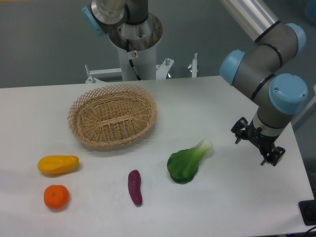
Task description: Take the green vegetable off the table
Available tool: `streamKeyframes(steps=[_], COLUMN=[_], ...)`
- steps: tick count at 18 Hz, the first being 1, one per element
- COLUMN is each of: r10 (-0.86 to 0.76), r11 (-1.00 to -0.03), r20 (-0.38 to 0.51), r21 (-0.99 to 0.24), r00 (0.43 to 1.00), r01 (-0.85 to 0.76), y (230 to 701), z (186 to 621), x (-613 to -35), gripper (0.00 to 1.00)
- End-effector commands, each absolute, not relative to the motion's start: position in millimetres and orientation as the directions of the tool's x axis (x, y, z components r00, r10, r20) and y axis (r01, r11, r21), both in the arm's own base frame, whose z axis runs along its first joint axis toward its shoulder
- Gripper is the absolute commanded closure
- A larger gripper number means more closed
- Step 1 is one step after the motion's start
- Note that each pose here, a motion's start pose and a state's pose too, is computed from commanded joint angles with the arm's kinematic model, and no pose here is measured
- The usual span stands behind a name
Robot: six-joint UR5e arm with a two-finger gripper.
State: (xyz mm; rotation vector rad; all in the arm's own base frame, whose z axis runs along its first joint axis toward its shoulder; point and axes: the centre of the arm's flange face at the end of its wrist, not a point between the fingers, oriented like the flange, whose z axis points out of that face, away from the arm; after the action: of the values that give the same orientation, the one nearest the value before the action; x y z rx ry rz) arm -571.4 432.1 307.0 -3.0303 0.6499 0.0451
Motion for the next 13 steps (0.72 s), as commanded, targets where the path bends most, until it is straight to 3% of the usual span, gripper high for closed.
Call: streamKeyframes(steps=[4,7,13], r10=[-0.316,-0.208,-0.241], r11=[-0.948,-0.978,-0.970], r20=[-0.003,0.018,0.048], r21=[-0.044,-0.038,-0.025], r00=[0.949,0.978,0.969], r01=[-0.316,-0.207,-0.240], y=[431,463,494], z=[296,284,254], x=[-557,-533,-491], gripper=[0.00,0.00,0.00])
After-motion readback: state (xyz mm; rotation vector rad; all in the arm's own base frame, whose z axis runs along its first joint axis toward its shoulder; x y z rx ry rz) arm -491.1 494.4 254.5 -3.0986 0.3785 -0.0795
